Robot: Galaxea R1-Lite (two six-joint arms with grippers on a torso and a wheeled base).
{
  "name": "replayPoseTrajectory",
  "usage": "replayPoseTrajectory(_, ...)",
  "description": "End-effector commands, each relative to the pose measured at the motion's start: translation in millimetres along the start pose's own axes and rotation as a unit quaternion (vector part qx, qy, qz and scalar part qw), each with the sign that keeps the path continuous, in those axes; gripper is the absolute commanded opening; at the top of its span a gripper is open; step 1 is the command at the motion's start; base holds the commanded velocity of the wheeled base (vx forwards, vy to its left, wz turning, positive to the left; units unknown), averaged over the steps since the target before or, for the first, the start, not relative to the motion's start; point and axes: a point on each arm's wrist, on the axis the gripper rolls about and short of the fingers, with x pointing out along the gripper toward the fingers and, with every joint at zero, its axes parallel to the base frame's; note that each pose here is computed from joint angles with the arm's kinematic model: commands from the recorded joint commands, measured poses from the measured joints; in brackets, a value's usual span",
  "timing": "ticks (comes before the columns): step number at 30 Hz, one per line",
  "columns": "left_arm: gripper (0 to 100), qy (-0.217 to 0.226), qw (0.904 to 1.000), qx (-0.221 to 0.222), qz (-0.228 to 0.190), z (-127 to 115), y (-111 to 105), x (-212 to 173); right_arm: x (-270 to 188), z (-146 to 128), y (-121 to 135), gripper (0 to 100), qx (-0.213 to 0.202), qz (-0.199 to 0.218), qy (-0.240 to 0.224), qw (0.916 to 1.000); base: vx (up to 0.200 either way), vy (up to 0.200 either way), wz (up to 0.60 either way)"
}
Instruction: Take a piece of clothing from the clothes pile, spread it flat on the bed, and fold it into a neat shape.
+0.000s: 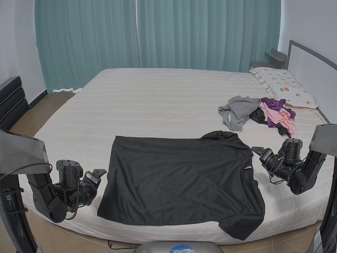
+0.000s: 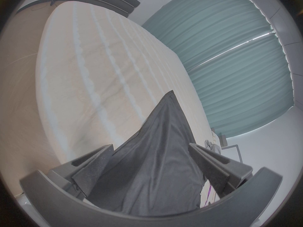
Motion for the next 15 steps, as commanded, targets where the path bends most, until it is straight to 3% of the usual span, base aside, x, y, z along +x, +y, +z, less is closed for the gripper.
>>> replayPoseTrajectory(1,100,0.020,0.9996,0.005,0.019,-8.4,10.4,-24.8,-36.4,-21.8,-8.6,100,0.005,0.006,0.018,0.9998,0.000,0.000,0.00)
replayPoseTrajectory(4,100,0.039,0.9989,0.006,0.026,-12.3,16.3,-30.8,-51.3,-34.4,-11.1,100,0.069,0.019,0.038,0.9967,0.000,0.000,0.00)
replayPoseTrajectory(6,100,0.040,0.9989,0.006,0.025,-12.4,16.5,-31.3,-53.0,-35.5,-11.3,100,0.079,0.023,0.042,0.9958,0.000,0.000,0.00)
replayPoseTrajectory(7,100,0.044,0.9989,0.005,0.017,-13.0,16.4,-32.4,-60.6,-39.8,-16.9,100,0.100,0.034,0.069,0.9920,0.000,0.000,0.00)
replayPoseTrajectory(11,100,0.056,0.9981,0.015,0.019,-19.7,16.9,-31.4,-58.9,-45.1,-25.3,100,0.108,0.028,0.098,0.9889,0.000,0.000,0.00)
replayPoseTrajectory(15,100,0.060,0.9978,0.018,0.022,-22.3,18.1,-29.2,-55.9,-41.9,-31.8,100,0.118,0.028,0.105,0.9870,-0.200,0.000,0.00)
